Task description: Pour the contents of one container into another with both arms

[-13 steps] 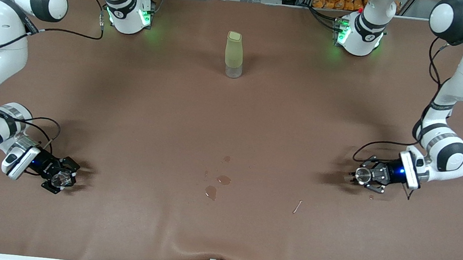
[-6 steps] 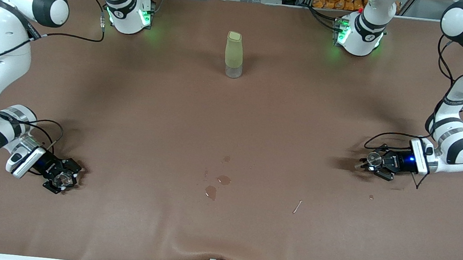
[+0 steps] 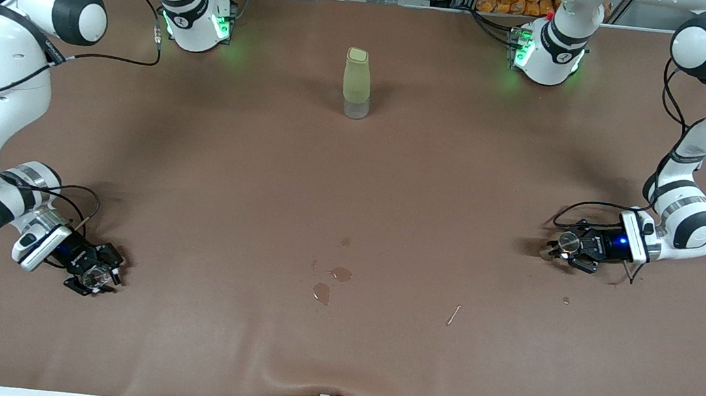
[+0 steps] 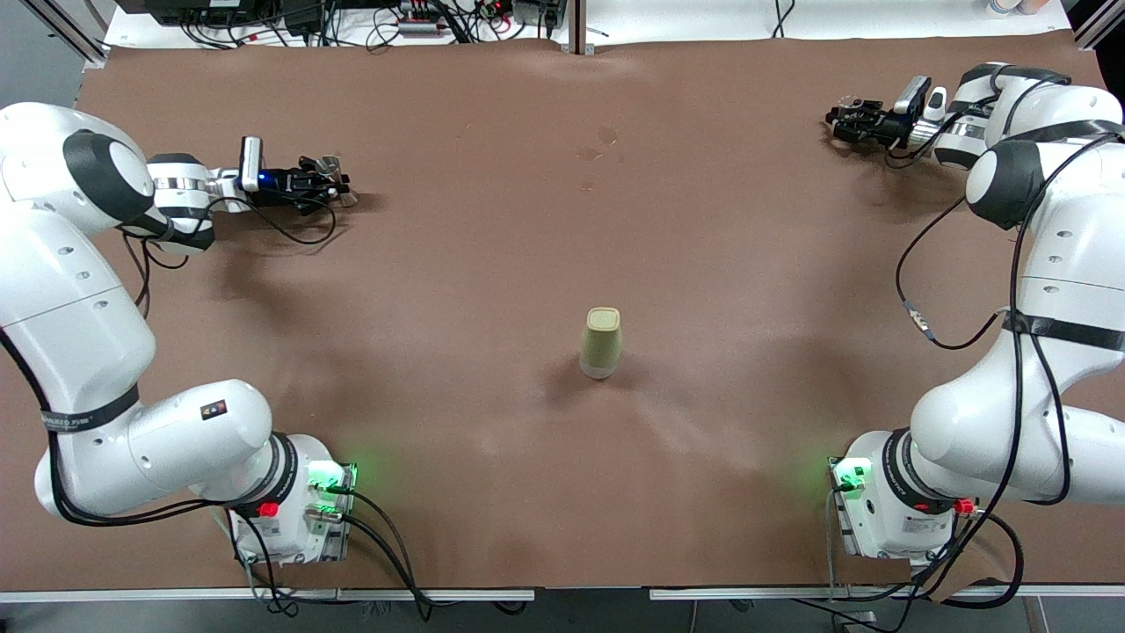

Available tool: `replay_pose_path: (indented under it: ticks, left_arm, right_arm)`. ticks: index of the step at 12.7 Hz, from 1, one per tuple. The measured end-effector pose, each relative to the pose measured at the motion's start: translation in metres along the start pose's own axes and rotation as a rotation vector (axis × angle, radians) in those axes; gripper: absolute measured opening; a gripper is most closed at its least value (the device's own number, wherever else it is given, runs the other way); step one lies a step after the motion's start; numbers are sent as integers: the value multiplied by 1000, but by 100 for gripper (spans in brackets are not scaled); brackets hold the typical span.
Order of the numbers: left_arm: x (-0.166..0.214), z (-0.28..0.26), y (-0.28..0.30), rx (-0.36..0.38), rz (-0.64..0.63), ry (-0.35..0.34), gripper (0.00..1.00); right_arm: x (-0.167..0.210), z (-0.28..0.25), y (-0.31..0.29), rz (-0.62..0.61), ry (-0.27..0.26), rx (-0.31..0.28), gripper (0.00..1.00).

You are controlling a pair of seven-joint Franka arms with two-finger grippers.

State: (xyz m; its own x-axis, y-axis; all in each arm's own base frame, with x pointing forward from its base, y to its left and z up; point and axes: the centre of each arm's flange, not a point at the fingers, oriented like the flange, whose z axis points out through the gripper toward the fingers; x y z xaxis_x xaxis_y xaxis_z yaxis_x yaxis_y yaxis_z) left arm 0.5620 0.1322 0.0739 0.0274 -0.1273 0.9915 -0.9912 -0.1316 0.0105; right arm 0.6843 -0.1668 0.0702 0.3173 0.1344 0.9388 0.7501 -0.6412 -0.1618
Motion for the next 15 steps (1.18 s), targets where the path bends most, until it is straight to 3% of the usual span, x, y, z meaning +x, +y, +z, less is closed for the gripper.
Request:
replay_pose_path:
  ticks: [1,2,5,6,8,12,15]
  left_arm:
    - [0,-1,0,1,0,0,22]
    - [-1,-1,0,1,-2,1,29]
    - [-11,1,5,-3,-37,3,63]
    - [-14,-4,7,-12,-65,-14,77]
    - [-15,-50,3,-43,-123,-131,97]
    - [27,-180,-17,-62,-298,-457,100]
    - [79,-216,-33,-19,-504,-615,100]
  right_arm:
    - [1,1,0,3,13,1,52]
    - [3,2,0,2,22,3,63]
    - [13,4,1,1,48,21,100]
    - [16,5,0,18,60,37,100]
    - [25,2,0,57,59,57,100]
    - [66,-30,10,91,-26,93,100]
    - [115,-58,12,161,-175,125,100]
